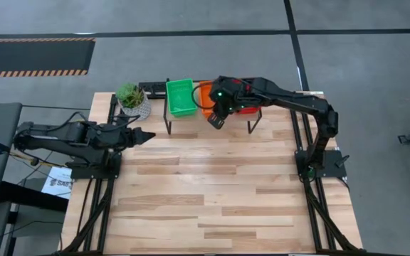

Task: Stack baskets on shelf by color
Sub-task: Return to Home Position

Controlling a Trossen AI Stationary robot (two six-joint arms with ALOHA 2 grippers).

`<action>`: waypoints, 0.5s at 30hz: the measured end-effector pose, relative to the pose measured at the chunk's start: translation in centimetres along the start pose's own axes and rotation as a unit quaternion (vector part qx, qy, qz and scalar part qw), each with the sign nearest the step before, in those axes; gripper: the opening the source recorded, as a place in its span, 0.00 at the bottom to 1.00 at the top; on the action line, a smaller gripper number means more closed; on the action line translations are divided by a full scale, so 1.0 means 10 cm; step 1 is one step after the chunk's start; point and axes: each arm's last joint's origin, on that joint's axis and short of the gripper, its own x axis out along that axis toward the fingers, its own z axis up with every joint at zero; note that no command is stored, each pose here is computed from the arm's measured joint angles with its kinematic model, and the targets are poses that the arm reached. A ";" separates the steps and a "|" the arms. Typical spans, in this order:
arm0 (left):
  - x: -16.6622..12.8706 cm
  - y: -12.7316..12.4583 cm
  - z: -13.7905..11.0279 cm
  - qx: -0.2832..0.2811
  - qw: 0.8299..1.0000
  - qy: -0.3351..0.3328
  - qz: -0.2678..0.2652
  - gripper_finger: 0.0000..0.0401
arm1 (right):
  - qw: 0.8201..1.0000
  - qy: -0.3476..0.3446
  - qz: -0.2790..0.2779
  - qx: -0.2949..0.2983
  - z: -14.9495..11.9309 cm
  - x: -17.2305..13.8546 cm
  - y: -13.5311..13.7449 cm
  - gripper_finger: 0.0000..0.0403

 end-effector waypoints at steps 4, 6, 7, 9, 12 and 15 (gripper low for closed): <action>0.18 -0.21 -0.05 0.034 0.998 -0.014 -0.047 0.46 | 1.000 -0.021 0.013 -0.003 0.03 -0.05 0.07 0.30; 0.26 -0.32 -0.07 0.059 0.995 -0.015 -0.081 0.46 | 0.999 -0.026 0.023 -0.003 0.04 -0.19 0.05 0.30; 0.28 -0.36 -0.08 0.071 0.992 -0.016 -0.100 0.46 | 0.999 -0.040 0.034 -0.002 0.06 -0.32 0.06 0.30; 0.25 -0.45 -0.05 0.097 0.986 -0.023 -0.133 0.46 | 0.997 -0.068 0.045 -0.001 0.05 -0.62 0.02 0.30; 0.05 -0.61 0.09 0.134 0.976 -0.060 -0.163 0.46 | 0.992 -0.113 0.054 0.003 -0.02 -1.06 -0.10 0.30; -0.25 -0.73 0.27 0.172 0.964 -0.100 -0.178 0.45 | 0.986 -0.162 0.048 -0.005 -0.18 -1.56 -0.34 0.30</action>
